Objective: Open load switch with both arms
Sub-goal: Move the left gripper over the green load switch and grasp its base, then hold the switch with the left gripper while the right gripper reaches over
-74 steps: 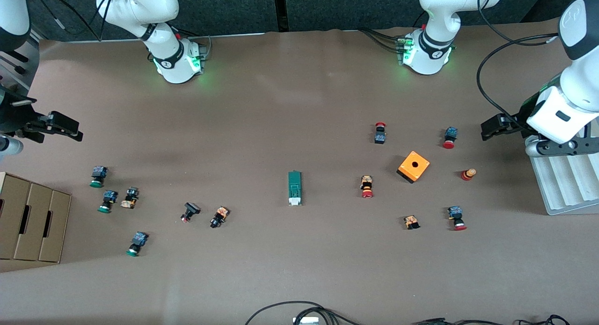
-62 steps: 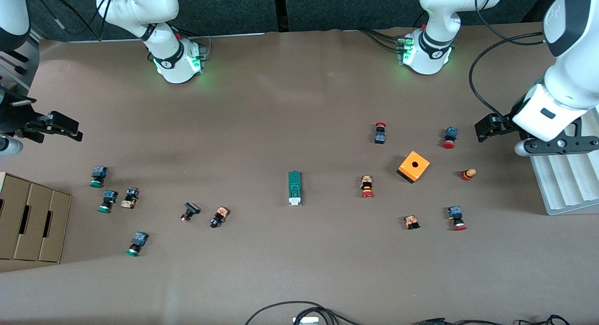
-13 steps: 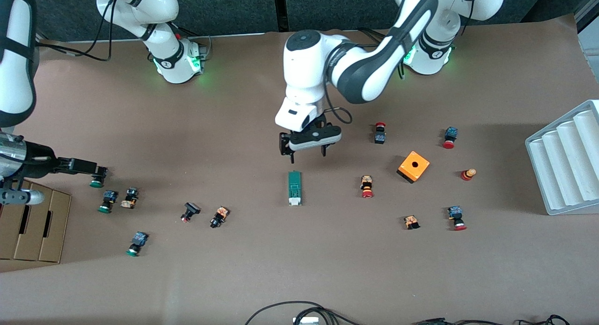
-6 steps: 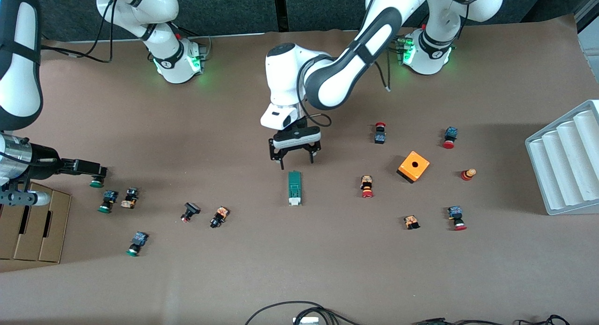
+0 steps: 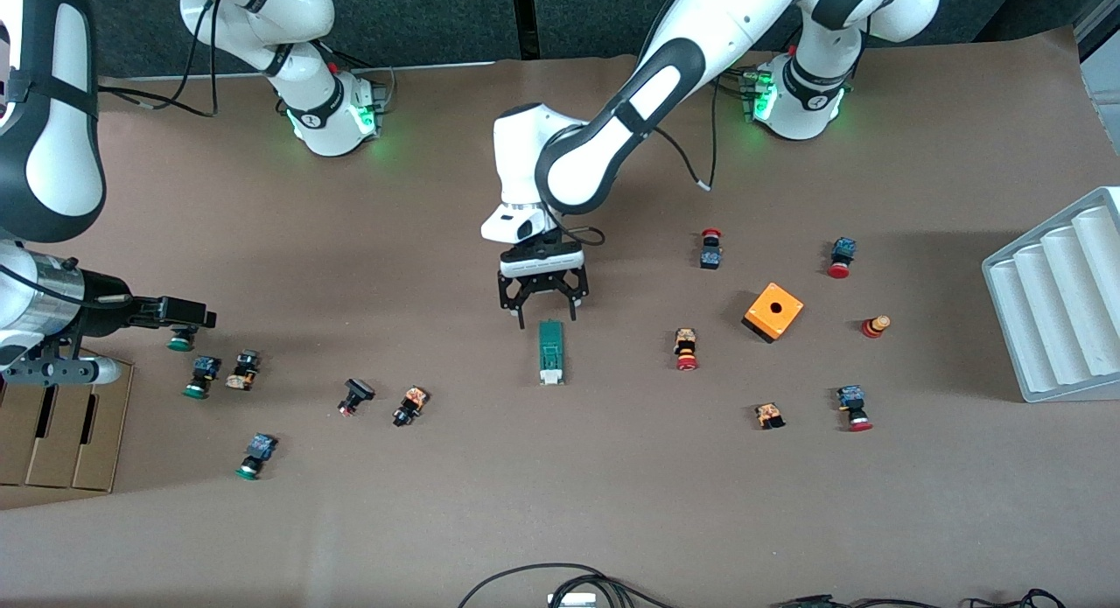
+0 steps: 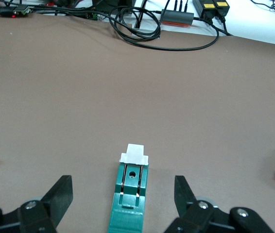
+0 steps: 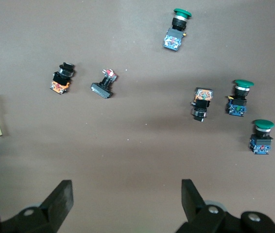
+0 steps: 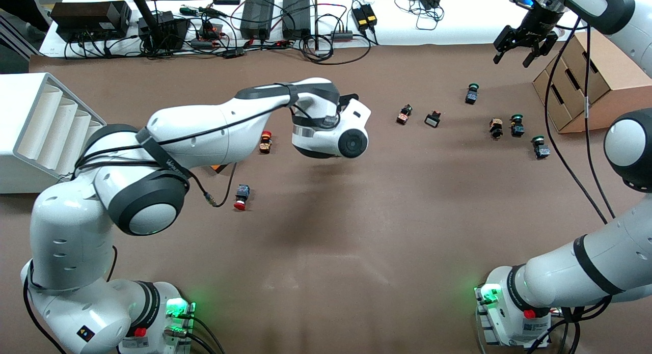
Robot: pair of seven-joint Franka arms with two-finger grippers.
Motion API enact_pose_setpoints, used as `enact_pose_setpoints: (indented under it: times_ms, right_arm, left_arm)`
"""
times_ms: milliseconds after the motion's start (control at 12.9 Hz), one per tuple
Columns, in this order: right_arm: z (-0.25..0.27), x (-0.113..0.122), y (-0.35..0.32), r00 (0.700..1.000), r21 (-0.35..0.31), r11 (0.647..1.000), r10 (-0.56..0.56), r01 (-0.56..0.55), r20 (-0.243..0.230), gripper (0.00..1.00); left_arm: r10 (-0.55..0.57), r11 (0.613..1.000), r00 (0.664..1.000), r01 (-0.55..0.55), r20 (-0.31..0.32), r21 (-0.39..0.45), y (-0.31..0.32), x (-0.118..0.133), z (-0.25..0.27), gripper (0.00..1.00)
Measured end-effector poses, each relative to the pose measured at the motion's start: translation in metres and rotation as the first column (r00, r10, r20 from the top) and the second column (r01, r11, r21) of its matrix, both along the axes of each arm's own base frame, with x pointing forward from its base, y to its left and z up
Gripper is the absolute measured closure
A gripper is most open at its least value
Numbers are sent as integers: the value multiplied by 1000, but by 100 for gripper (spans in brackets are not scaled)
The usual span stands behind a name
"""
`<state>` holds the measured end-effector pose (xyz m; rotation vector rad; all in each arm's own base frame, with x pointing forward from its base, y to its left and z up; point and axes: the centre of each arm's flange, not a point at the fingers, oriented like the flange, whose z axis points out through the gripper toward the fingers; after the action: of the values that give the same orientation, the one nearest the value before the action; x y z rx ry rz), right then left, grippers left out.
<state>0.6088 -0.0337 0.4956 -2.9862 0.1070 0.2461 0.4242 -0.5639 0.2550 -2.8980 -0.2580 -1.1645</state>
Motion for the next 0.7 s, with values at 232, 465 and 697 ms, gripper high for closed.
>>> enact_pose_setpoints:
  times_ms: [232, 465, 697]
  right_arm:
    - [-6, 2, 8, 1000, 0, 1000, 14, -14, -9, 0]
    - [-9, 5, 24, 999, -1, 999, 38, -38, -5, 0]
    - [-13, 8, 53, 997, 9, 997, 80, -80, 8, 0]
  left_arm:
    - [-16, 1000, 997, 17, 73, -9, -1, -5, -31, 8]
    - [-47, 999, 992, 47, 118, 2, 1, -9, -59, 8]
    - [-57, 998, 983, 62, 173, -25, 4, -11, -85, 11]
